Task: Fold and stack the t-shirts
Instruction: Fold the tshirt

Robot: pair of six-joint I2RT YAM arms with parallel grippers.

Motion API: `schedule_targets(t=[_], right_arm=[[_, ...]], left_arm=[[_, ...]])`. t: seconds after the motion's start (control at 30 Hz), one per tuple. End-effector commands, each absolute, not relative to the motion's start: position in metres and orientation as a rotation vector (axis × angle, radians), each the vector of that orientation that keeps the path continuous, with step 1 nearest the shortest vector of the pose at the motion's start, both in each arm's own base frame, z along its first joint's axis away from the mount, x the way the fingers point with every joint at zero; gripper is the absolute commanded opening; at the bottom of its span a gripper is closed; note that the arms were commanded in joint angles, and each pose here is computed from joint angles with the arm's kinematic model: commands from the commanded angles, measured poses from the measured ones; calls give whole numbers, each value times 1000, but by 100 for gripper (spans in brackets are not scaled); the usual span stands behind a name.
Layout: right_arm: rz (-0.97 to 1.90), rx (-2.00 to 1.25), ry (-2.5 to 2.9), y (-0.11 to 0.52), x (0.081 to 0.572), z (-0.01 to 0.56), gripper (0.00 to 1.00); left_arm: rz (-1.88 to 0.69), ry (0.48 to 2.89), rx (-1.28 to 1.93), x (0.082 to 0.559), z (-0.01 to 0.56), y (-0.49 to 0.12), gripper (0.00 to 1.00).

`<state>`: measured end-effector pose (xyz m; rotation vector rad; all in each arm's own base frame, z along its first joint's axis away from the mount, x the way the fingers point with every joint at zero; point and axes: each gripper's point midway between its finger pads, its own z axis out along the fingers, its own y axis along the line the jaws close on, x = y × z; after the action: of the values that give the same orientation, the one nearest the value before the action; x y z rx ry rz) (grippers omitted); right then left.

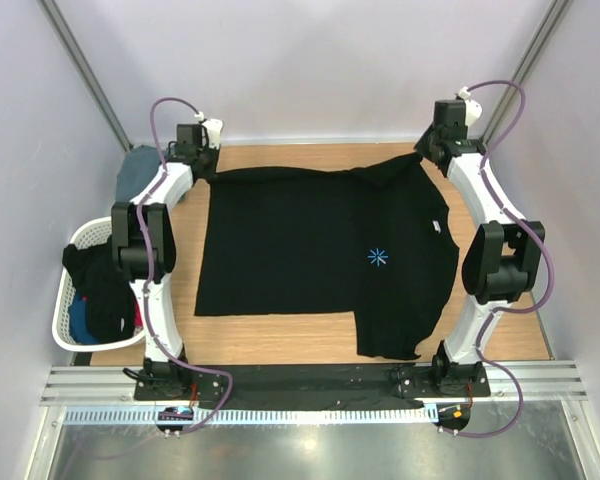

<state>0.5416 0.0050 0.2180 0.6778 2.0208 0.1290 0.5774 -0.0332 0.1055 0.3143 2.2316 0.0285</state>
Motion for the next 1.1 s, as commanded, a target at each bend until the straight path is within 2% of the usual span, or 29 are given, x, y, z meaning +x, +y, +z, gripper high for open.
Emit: schedule_targets(t=[0.0, 0.3, 0.53, 0.73, 1.07], right_arm=[[125, 681, 1900, -3, 520, 274, 1], [170, 748, 1936, 1, 469, 258, 1], [174, 750, 1981, 3, 449, 248, 1], [162, 786, 2066, 5, 421, 207, 1], [188, 793, 2146, 12, 391, 180, 1]], left_arm=[[97, 2100, 340, 583, 155, -26, 0], [148, 2154, 350, 564, 136, -17, 0], [213, 2159, 363, 549, 132, -7, 0], [245, 2176, 385, 538, 125, -3, 0], [278, 2220, 413, 517, 111, -4, 0]])
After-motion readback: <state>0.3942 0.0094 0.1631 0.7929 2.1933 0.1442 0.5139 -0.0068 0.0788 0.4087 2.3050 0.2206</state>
